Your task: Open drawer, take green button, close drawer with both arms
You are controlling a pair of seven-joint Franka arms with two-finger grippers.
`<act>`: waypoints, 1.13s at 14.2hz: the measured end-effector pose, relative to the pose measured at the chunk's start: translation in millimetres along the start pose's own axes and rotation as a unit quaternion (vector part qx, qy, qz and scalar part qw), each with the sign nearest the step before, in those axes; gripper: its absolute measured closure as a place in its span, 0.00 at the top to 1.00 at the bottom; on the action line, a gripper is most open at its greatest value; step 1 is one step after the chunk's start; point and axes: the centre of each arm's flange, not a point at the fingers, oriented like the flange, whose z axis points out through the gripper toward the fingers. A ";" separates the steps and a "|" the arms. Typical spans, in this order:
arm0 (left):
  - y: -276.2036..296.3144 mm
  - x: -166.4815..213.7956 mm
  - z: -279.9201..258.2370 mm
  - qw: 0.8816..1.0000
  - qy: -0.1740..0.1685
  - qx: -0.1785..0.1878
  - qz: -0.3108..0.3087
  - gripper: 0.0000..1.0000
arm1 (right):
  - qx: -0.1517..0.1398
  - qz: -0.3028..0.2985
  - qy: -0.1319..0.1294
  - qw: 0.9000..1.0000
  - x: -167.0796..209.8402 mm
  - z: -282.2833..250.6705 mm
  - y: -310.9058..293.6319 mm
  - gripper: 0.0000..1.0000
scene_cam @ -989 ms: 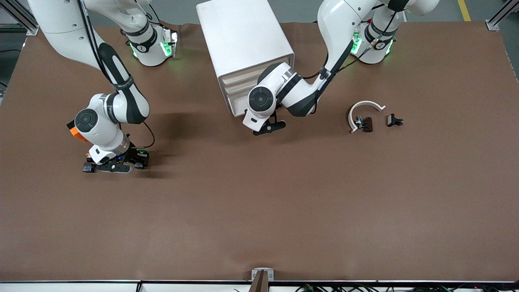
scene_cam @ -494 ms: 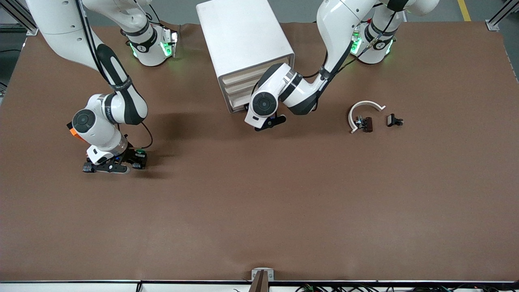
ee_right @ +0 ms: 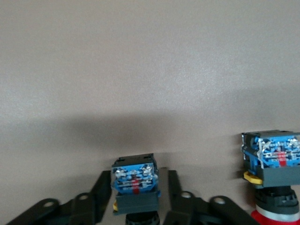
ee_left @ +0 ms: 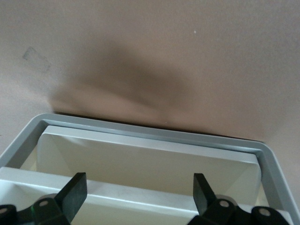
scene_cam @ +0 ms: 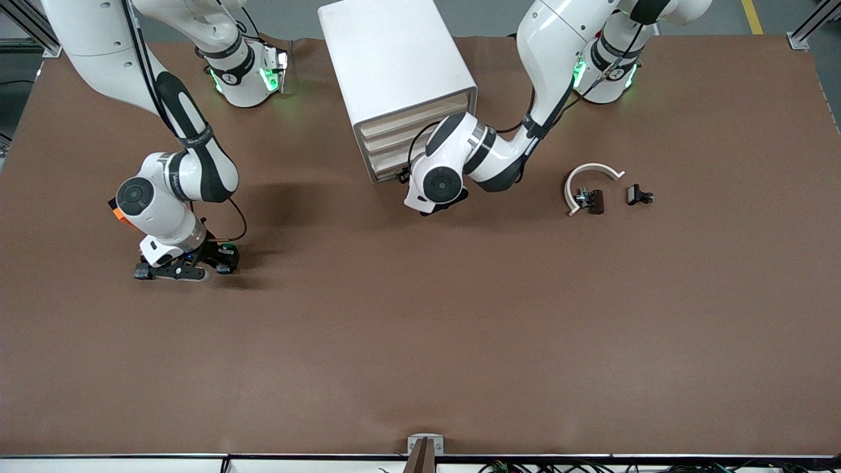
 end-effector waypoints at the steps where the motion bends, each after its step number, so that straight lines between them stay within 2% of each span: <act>1: -0.7 2.0 -1.4 1.000 0.000 -0.001 -0.002 1.00 | 0.001 0.001 -0.006 1.000 3.9 -2.7 -0.2 0.74; 3: -1.1 3.2 -1.6 1.000 -0.004 -0.002 -0.004 1.00 | 0.003 0.004 -0.047 0.999 20.3 -18.6 0.5 0.94; 4: -1.4 1.9 1.4 1.000 -0.012 0.001 -0.006 1.00 | 0.006 0.006 -0.073 0.997 33.8 -37.3 1.0 1.00; 5: -1.5 -1.1 6.1 1.000 -0.021 0.007 -0.005 1.00 | 0.010 0.008 -0.091 0.996 48.9 -62.4 2.1 1.00; 8: -0.4 -11.3 17.5 0.999 -0.035 0.022 0.001 1.00 | 0.019 0.015 -0.123 0.992 80.0 -142.5 11.8 1.00; 12: -1.9 -8.8 17.9 0.999 -0.038 0.026 0.000 1.00 | 0.021 0.029 -0.184 0.982 90.8 -244.7 39.8 1.00; 16: -7.3 14.2 -4.5 0.999 -0.035 0.010 0.012 1.00 | 0.015 0.042 -0.205 0.978 89.6 -341.6 64.5 1.00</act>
